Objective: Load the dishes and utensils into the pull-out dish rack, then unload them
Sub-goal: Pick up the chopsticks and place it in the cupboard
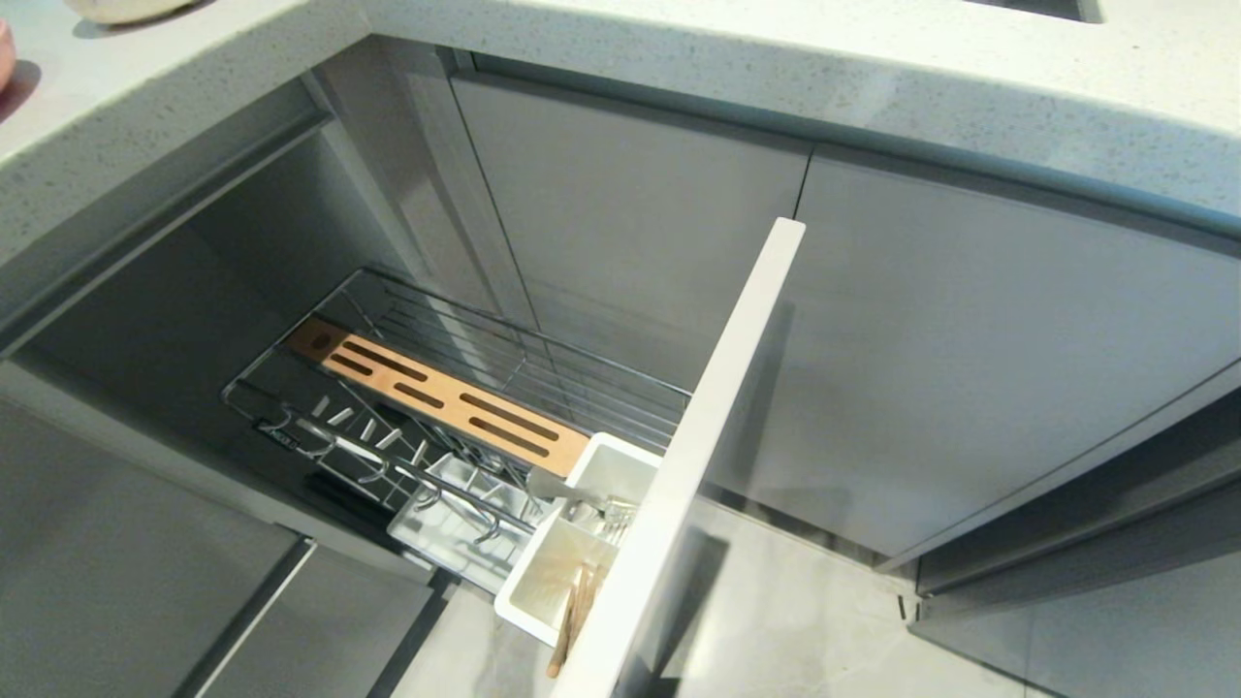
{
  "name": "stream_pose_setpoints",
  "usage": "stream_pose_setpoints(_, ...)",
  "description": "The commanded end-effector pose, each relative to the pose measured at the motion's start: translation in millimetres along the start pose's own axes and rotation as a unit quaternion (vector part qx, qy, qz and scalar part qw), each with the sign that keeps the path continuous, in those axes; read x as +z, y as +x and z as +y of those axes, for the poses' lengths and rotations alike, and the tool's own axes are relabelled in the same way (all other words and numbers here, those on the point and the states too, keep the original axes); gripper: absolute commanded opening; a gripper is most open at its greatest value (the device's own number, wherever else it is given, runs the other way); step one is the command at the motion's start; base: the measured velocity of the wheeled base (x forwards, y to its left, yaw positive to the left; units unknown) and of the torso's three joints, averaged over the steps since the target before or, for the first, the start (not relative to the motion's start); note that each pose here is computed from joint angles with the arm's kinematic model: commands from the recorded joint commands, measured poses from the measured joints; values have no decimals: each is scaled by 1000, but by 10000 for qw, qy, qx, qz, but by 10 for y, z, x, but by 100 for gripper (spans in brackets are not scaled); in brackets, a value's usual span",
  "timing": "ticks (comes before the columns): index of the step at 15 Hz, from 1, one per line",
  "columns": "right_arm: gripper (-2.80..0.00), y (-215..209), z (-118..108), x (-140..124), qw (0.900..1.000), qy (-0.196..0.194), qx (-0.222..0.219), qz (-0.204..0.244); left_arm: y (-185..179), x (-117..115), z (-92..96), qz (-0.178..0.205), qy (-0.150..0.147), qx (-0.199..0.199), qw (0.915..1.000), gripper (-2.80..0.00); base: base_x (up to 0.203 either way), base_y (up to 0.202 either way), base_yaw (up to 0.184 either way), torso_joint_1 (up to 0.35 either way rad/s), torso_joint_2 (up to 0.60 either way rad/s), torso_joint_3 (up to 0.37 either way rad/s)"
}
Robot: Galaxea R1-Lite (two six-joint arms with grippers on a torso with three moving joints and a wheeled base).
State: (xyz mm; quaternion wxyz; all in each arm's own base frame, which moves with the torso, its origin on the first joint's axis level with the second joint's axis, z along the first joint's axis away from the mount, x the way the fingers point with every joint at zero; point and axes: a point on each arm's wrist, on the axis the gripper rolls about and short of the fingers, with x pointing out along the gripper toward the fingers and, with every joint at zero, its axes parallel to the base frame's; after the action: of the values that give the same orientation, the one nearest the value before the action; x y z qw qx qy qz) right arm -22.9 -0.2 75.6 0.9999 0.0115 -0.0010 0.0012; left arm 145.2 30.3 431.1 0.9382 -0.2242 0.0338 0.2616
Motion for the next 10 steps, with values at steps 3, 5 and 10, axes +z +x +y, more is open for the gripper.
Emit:
stream_pose_setpoints(3,-280,2,0,-4,10000,0,3,11,-5,-2,4,7,-9,19,10000,-280,0,0,0,0,0,0)
stream_pose_setpoints(5,-280,2,0,-4,10000,0,3,11,-35,15,9,-61,-39,0,10000,-280,0,0,0,0,0,0)
stream_pose_setpoints(10,-280,2,0,-4,10000,0,3,11,-266,107,50,-423,-215,-230,9986,-280,0,0,0,0,0,0)
